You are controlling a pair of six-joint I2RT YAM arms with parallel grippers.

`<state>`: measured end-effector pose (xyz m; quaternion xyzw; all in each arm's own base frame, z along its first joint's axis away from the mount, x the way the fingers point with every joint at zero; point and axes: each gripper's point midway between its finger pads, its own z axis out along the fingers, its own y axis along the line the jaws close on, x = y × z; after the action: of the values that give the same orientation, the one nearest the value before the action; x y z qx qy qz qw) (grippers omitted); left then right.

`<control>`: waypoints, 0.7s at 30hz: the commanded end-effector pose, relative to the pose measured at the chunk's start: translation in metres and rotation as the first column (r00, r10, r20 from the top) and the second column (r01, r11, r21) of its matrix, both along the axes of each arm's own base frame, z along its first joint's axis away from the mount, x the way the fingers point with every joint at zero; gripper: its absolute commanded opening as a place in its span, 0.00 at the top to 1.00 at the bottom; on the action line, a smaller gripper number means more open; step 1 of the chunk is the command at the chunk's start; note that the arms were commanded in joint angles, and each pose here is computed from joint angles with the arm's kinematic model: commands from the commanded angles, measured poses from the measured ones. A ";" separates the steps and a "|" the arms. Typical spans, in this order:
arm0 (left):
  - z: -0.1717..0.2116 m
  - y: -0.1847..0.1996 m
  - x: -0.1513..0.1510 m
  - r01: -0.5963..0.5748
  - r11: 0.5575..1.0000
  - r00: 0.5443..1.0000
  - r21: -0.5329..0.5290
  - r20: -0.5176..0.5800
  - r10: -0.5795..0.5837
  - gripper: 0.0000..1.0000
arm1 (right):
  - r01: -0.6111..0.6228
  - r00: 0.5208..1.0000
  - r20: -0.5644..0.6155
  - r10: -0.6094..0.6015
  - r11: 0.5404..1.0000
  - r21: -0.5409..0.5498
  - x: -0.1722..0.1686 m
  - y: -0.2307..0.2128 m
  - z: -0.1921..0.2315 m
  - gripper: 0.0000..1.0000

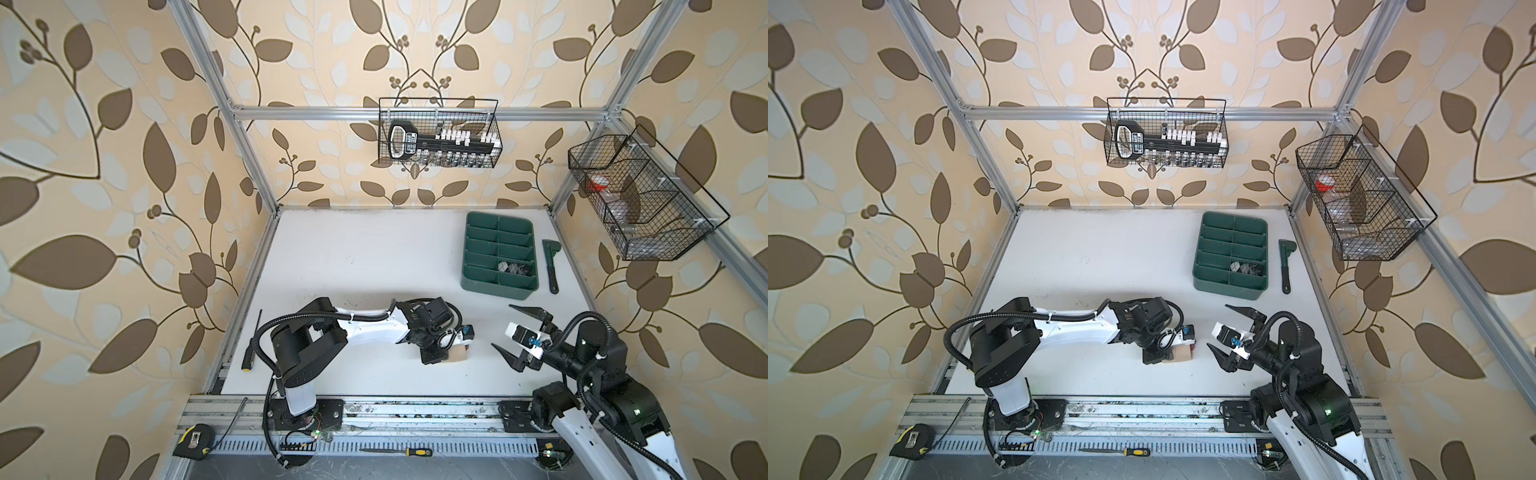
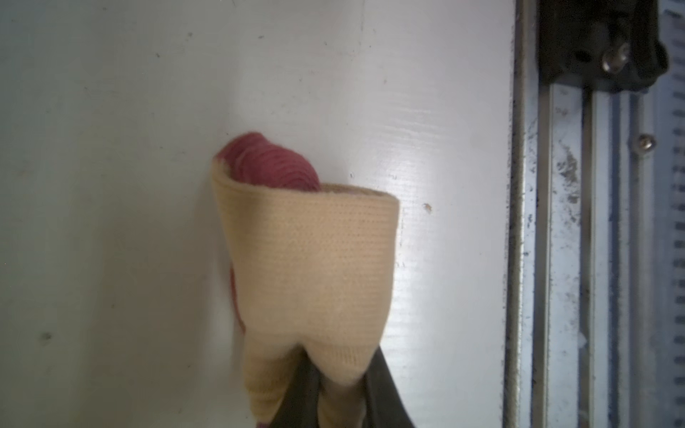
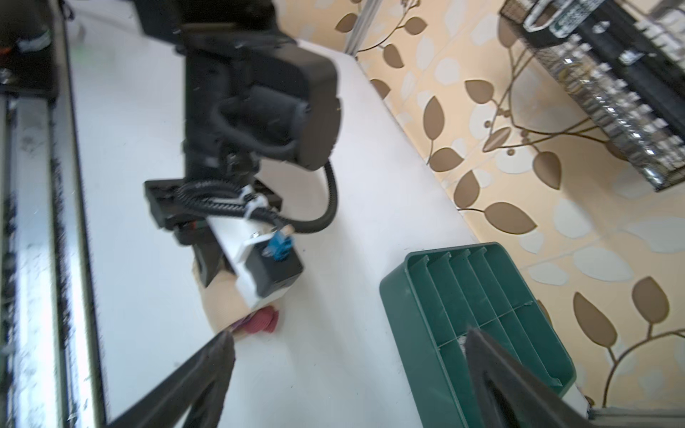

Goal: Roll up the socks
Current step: 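Hold the roll with the left gripper while the right releases and rises, then lower the right gripper onto the roll and grasp it beside the left gripper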

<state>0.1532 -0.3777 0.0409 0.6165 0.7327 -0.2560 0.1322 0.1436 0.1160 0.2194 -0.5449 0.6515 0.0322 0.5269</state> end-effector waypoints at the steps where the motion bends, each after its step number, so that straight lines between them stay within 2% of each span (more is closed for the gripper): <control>1: -0.046 0.041 -0.039 -0.027 0.979 0.956 0.202 -0.280 0.084 0.83 | -0.154 0.986 -0.095 0.138 0.969 -0.195 -0.029 -0.004 -0.041 0.04; 4: -0.047 0.041 -0.035 -0.049 0.978 0.948 0.204 -0.298 0.110 0.83 | -0.188 0.976 -0.152 0.155 0.954 -0.234 -0.035 -0.004 -0.057 0.08; 8: -0.050 0.042 -0.034 -0.059 0.975 0.937 0.216 -0.325 0.128 0.83 | -0.231 0.959 -0.214 0.186 0.950 -0.210 -0.039 0.009 -0.073 0.19; 11: -0.052 0.042 -0.033 -0.065 0.973 0.936 0.222 -0.326 0.137 0.83 | -0.247 0.955 -0.215 0.203 0.947 -0.204 -0.034 0.025 -0.078 0.22; 14: -0.052 0.043 -0.032 -0.073 0.973 0.935 0.221 -0.325 0.144 0.83 | -0.295 0.948 -0.207 0.243 0.916 -0.273 -0.033 0.042 -0.091 0.22; 18: -0.053 0.044 -0.031 -0.075 0.972 0.933 0.223 -0.328 0.147 0.83 | -0.366 0.930 -0.205 0.306 0.838 -0.404 -0.040 0.065 -0.120 0.20; 21: -0.053 0.045 -0.031 -0.073 0.971 0.934 0.227 -0.325 0.146 0.83 | -0.358 0.933 -0.190 0.305 0.832 -0.423 -0.033 0.079 -0.135 0.20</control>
<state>0.1531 -0.3838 0.0425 0.5592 0.7544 -0.3349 0.0770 0.0895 0.1831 0.0869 -0.7771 0.5529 0.0403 0.2979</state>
